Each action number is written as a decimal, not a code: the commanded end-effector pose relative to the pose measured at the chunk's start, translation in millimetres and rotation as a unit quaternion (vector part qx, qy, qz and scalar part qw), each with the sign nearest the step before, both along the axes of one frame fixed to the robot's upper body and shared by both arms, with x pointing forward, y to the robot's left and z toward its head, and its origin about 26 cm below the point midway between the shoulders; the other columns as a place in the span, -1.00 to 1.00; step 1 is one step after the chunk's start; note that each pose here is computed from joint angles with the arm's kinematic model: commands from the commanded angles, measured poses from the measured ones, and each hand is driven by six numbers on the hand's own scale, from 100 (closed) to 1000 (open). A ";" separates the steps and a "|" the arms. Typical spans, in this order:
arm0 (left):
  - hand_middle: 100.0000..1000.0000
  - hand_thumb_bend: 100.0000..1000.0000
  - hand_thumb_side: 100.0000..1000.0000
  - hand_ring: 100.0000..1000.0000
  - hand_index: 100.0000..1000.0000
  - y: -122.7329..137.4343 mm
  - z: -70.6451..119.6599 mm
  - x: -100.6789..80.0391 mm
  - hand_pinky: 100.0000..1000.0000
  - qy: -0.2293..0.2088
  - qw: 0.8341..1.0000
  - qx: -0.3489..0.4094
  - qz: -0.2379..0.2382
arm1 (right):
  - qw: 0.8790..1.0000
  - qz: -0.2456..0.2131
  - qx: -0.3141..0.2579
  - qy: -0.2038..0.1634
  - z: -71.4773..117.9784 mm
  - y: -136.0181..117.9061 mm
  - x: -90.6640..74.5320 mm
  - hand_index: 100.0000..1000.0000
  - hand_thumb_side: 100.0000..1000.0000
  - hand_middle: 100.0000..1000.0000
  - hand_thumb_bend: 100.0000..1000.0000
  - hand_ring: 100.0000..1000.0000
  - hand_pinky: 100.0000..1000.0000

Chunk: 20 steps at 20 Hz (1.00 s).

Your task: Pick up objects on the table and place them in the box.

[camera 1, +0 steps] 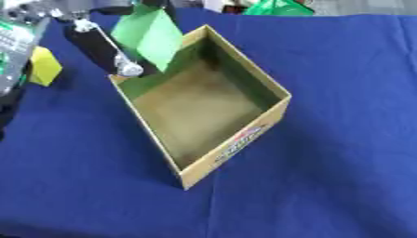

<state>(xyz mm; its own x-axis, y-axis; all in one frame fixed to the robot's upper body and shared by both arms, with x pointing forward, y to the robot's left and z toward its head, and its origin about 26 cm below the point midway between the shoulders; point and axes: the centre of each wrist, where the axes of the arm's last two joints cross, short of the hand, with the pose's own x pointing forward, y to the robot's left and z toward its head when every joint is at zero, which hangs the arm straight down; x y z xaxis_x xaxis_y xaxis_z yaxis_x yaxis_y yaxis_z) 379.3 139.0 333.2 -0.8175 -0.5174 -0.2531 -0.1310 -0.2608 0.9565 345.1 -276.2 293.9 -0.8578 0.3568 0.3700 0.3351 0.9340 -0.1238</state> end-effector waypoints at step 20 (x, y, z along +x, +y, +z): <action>0.28 -0.28 -0.32 0.34 0.59 -55.2 -54.1 35.2 0.26 0.025 0.999 0.030 -0.001 | 1.000 0.009 0.004 -0.010 5.7 1.3 -7.0 0.65 1.00 0.20 -0.67 0.64 0.58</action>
<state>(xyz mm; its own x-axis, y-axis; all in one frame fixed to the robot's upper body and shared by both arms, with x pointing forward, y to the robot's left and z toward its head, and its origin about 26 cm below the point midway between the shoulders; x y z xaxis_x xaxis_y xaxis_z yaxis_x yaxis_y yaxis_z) 416.1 84.6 270.4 -0.8335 -0.5075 -0.2186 -0.0572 -0.3144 0.9476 343.3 -274.9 291.2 -0.8584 0.3410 0.3832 0.3220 0.9397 -0.1149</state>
